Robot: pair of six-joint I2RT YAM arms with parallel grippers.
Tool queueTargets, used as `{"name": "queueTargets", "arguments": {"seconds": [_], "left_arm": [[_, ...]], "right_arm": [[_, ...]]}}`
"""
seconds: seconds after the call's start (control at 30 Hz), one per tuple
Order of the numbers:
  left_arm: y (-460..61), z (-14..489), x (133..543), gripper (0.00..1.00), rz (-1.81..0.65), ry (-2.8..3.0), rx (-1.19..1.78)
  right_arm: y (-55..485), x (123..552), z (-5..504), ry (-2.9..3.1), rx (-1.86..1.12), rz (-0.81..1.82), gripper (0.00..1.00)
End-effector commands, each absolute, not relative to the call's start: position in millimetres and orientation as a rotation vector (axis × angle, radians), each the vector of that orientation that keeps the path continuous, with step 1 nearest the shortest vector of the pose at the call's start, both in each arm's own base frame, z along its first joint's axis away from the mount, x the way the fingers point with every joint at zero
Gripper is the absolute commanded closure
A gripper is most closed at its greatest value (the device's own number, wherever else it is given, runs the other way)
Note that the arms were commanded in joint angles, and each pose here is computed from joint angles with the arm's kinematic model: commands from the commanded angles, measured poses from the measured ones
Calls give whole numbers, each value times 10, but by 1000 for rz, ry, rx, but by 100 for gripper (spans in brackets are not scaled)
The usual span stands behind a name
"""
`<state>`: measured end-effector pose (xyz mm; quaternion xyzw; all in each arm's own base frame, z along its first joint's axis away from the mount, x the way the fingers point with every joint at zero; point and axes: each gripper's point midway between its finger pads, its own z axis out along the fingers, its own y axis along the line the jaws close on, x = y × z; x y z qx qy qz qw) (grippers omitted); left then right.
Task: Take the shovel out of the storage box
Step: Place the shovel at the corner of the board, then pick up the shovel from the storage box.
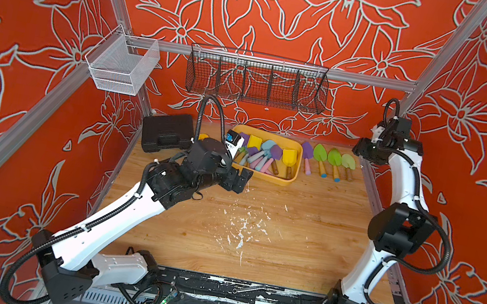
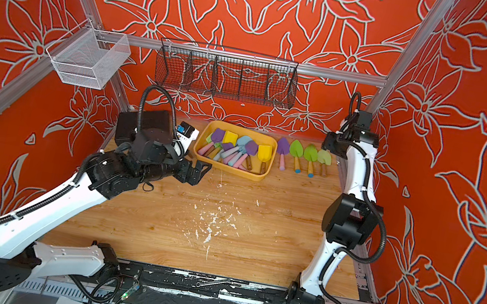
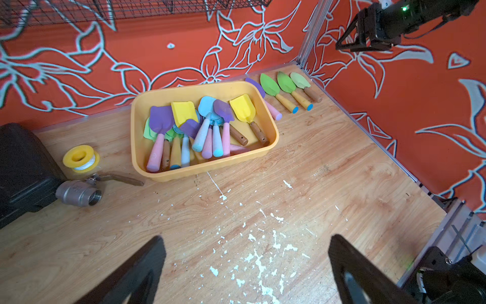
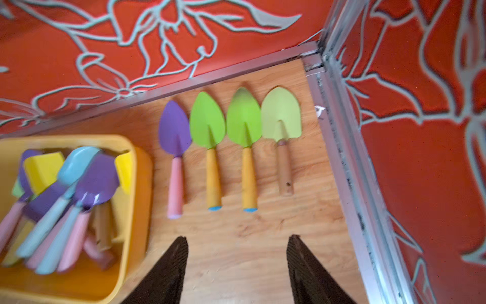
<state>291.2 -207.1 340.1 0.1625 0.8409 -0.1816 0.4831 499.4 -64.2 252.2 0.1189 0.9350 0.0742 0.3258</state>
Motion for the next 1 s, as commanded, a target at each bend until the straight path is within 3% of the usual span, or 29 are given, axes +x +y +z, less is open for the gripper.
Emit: {"name": "queueTargets", "arguments": {"seconds": [0.0, 0.27, 0.5, 0.97], "left_arm": [[-1916, 3385, 2864, 3, -392, 2043, 367], [-1703, 3500, 2629, 3, -403, 1974, 346], [-1612, 3521, 2436, 3, -446, 1948, 351], [-1320, 3450, 2254, 3, -398, 1956, 275]], "right_arm": [[-194, 4646, 2349, 2565, 379, 346, 38], [666, 4084, 2345, 2651, 342, 418, 38], [1292, 3854, 2247, 2705, 247, 417, 39], [1880, 4106, 1786, 2815, 117, 221, 44]]}}
